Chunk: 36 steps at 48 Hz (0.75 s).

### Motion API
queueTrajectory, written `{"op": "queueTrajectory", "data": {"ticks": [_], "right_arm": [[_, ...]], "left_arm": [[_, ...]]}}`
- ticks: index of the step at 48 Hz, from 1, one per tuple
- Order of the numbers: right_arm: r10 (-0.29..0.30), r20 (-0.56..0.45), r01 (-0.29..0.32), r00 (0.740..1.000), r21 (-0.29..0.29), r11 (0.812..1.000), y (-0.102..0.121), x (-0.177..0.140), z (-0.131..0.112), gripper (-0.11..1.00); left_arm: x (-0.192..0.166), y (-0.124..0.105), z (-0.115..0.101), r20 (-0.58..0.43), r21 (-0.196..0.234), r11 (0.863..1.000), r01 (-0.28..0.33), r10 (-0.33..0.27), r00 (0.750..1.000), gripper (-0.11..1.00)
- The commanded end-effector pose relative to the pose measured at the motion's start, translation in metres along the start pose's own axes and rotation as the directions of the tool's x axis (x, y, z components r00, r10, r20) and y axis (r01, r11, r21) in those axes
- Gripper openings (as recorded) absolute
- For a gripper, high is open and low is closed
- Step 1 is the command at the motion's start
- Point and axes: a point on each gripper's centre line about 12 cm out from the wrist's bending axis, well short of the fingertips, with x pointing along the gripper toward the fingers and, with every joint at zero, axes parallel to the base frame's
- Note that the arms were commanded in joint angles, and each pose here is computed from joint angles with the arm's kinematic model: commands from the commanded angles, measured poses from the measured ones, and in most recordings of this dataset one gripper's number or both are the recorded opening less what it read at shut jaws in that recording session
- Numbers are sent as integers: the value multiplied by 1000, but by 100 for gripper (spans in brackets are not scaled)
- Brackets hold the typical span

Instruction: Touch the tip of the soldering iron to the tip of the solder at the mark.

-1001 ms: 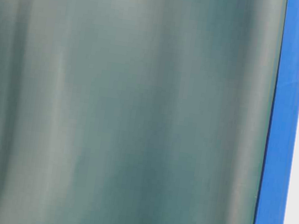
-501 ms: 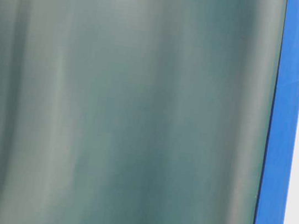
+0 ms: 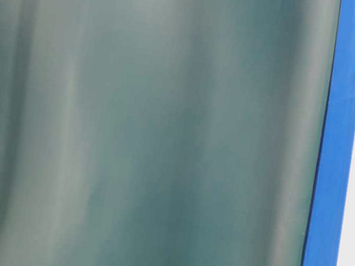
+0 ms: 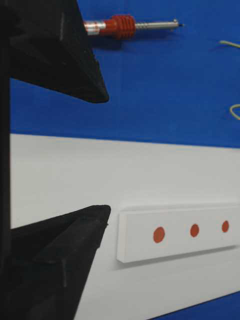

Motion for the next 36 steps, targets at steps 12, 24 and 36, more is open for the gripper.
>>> {"op": "queueTrajectory", "data": {"ticks": [12, 24, 36], "right_arm": [[0, 6, 0, 1000, 4, 1000, 0, 1, 4, 74], [1, -2, -1, 1000, 4, 1000, 1, 2, 2, 74], [1, -3, -1, 1000, 1, 1000, 0, 2, 2, 74]], "left_arm": [[1, 0, 4, 8, -1, 1000, -3, 3, 1000, 74], [1, 0, 4, 8, 1, 1000, -3, 3, 1000, 74], [1, 0, 3, 6, -1, 1000, -3, 3, 1000, 74]]}}
